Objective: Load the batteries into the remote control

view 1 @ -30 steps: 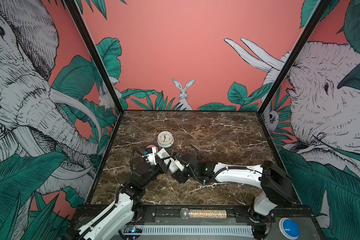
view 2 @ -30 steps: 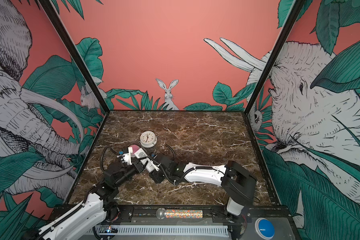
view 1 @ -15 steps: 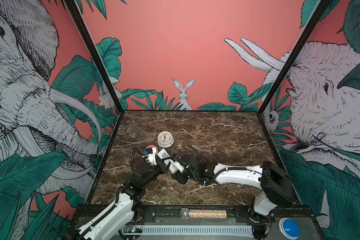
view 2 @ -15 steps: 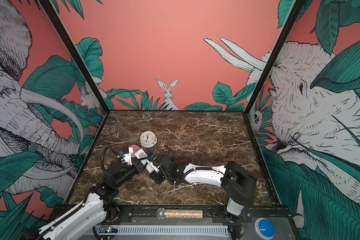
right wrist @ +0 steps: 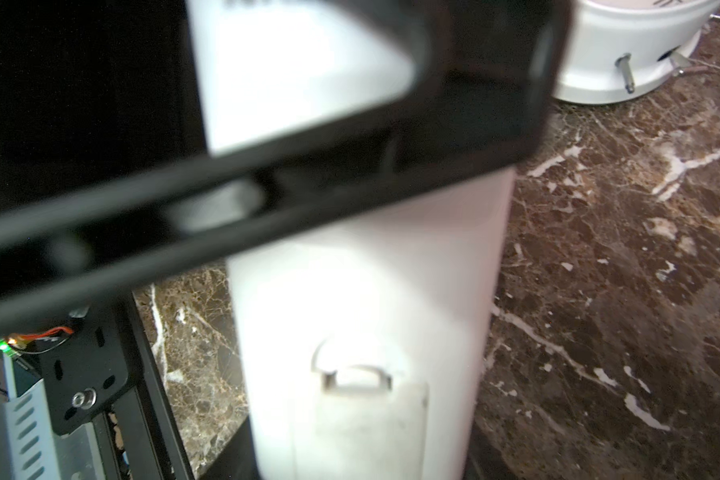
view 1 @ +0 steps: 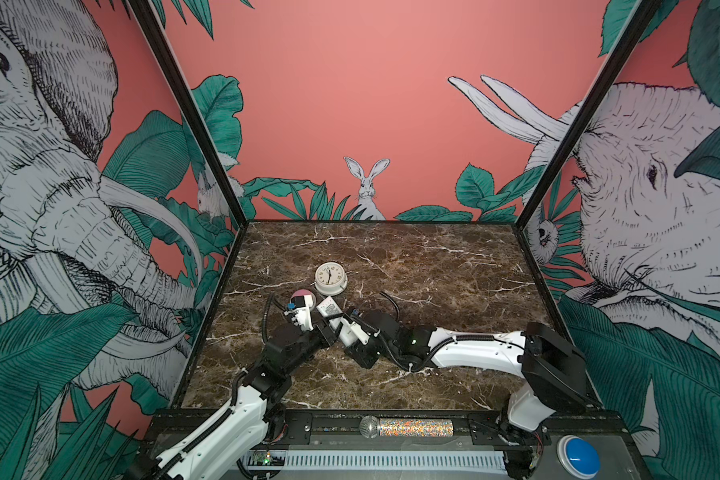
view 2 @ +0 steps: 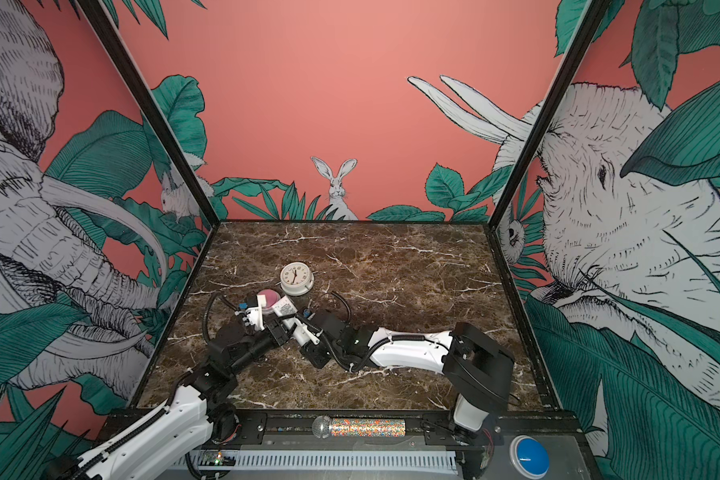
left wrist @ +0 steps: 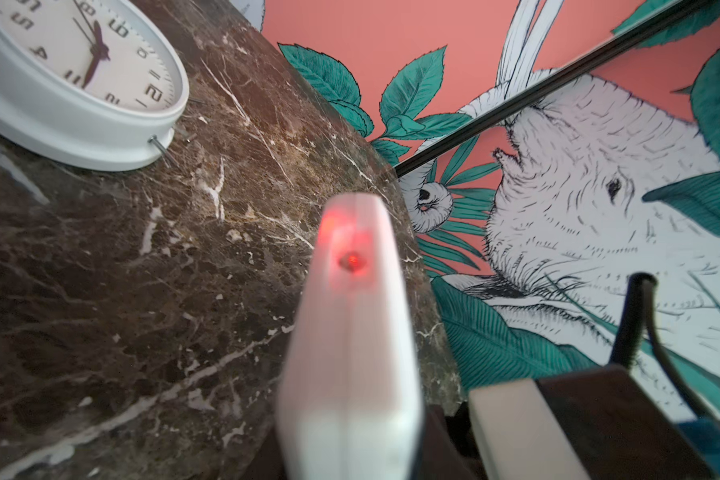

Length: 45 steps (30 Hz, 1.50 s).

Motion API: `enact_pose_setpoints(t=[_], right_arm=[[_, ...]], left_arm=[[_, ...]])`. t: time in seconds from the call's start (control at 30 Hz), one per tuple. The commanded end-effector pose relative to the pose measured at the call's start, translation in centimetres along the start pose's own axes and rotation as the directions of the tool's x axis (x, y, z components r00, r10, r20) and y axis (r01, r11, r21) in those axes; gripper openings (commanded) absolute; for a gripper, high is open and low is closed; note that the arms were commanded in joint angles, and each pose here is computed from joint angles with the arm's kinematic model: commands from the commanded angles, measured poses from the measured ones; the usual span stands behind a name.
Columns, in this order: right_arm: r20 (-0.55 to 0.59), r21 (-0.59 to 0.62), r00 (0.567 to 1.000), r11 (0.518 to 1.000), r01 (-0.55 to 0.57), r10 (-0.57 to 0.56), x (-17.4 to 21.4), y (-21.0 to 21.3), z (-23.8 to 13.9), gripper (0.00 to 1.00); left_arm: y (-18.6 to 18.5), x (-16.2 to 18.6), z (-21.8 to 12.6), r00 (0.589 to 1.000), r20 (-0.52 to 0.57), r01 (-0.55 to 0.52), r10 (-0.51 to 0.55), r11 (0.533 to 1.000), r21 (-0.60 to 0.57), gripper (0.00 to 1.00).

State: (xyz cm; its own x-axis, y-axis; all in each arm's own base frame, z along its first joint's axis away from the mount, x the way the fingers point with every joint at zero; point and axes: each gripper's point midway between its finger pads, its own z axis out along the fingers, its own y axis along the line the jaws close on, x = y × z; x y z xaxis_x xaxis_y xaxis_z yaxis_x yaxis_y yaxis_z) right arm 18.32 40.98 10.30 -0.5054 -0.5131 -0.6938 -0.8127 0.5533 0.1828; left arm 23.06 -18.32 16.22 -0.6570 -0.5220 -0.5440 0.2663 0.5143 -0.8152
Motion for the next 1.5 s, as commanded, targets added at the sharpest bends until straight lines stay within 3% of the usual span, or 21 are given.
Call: enact_pose_setpoints(t=[0.0,0.53,0.67,0.8,1.03,1.3,1.47], right_arm=[[0.062,0.026,0.998,1.0,-0.018,0.016,-1.3,-0.6,-1.2,0.17],[0.111,0.032,0.992,0.997,-0.066,0.062,-1.6,-2.8,-4.0,0.14],[0.142,-0.001,0.988,0.999,-0.052,0.051,-2.2,-2.6,-5.5,0.15],[0.159,-0.069,0.987,0.997,0.026,-0.014,-2.5,-1.4,-7.0,0.15],[0.212,-0.181,0.972,0.973,0.141,-0.101,-3.6,1.1,-10.4,0.15],[0.287,-0.327,0.952,0.923,0.205,-0.11,-4.2,3.5,-13.1,0.16],[0.355,-0.396,0.928,0.882,0.257,-0.111,-4.5,5.0,-15.1,0.16]], left_arm=[[-1.3,-1.1,-0.1,0.999,0.034,-0.01,0.009,0.999,0.032,0.46],[-2.5,-0.6,-1.0,0.997,0.012,-0.074,0.073,0.994,0.077,0.59],[-4.0,-0.7,-1.6,0.991,0.011,-0.131,0.131,0.983,0.132,0.61],[-7.6,-0.6,-2.8,0.97,-0.006,-0.232,0.242,0.937,0.26,0.67],[-10.8,-0.3,-4.6,0.931,0.001,-0.339,0.365,0.863,0.375,0.72],[-14.4,0.5,-6.8,0.887,0.055,-0.412,0.459,0.732,0.543,0.83],[-15.6,0.7,-7.9,0.864,0.08,-0.445,0.497,0.68,0.583,0.87]])
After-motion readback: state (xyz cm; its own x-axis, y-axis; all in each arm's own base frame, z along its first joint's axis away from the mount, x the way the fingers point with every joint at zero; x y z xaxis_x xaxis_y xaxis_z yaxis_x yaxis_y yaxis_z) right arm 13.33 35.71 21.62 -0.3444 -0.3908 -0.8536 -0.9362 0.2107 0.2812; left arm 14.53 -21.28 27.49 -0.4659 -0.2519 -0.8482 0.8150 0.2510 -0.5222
